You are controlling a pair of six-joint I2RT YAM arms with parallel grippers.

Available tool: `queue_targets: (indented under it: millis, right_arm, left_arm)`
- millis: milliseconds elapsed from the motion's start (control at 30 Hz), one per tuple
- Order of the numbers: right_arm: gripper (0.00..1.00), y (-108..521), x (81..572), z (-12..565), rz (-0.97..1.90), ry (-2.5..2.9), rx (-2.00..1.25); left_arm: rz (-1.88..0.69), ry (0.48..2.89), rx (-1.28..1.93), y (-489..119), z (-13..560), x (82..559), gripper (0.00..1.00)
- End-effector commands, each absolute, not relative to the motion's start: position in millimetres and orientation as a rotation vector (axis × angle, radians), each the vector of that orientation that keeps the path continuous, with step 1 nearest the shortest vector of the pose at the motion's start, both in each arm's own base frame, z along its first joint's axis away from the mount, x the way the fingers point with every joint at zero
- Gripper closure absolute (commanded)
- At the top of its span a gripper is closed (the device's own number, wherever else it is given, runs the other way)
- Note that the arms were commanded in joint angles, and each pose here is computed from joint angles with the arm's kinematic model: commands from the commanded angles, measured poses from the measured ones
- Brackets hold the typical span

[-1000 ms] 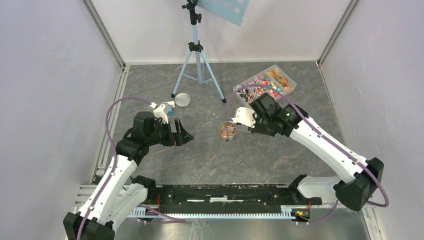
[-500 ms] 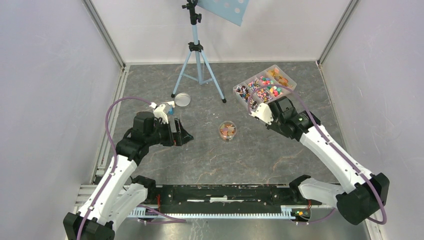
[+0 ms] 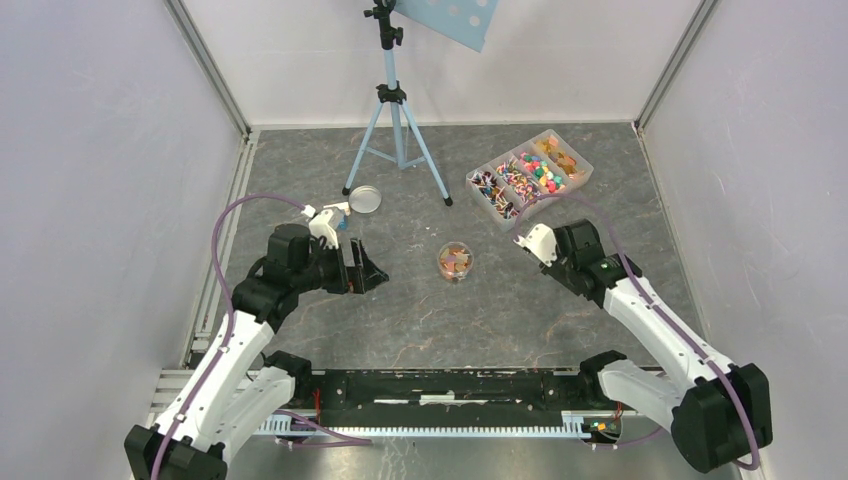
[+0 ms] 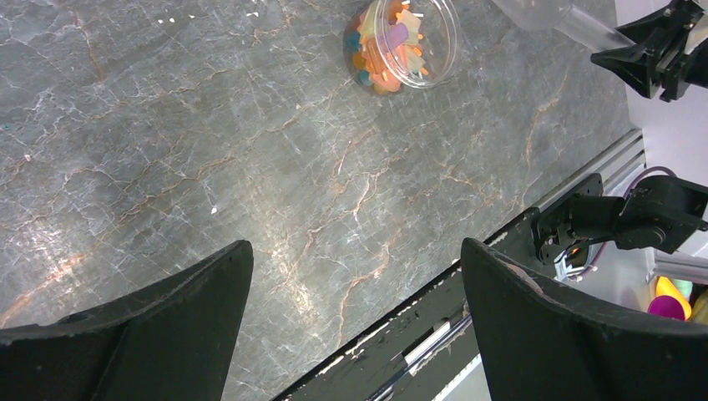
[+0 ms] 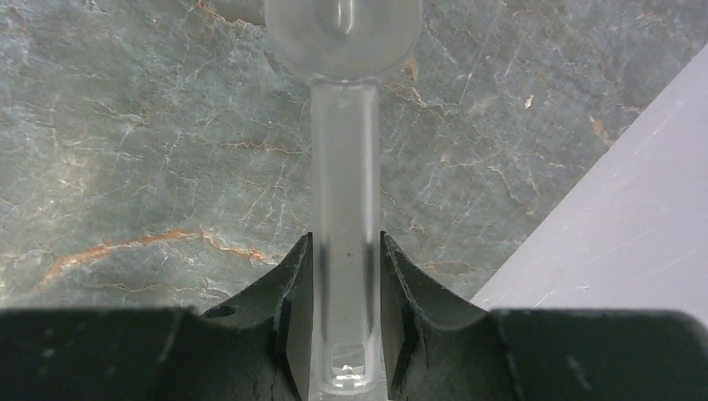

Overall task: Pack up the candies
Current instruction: Place the spatula at the center of the board.

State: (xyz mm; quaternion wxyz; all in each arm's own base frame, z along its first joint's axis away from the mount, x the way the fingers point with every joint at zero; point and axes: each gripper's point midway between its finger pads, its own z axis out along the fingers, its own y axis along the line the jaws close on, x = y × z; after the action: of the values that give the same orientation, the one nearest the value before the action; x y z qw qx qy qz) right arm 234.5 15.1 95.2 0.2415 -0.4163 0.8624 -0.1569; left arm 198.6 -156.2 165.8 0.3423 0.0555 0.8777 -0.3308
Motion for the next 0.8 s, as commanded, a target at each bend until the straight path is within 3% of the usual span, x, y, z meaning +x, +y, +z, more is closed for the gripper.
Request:
queue_targets:
  millis: [0, 333, 767]
  right_arm:
    - [0.92, 17, 246, 95, -0.399, 2.321, -1.047]
    - [0.86, 20, 234, 65, -0.308, 2.416, -1.185]
    - [0.82, -1, 224, 45, -0.432, 2.529, -1.228]
  left_arm:
    - [-0.877, 2.245, 0.22, -162, 171, 199, 0.0]
    - [-0.864, 2.246, 0.231, -163, 171, 197, 0.0]
    - [-0.856, 2.253, 0.237, -164, 170, 196, 0.0]
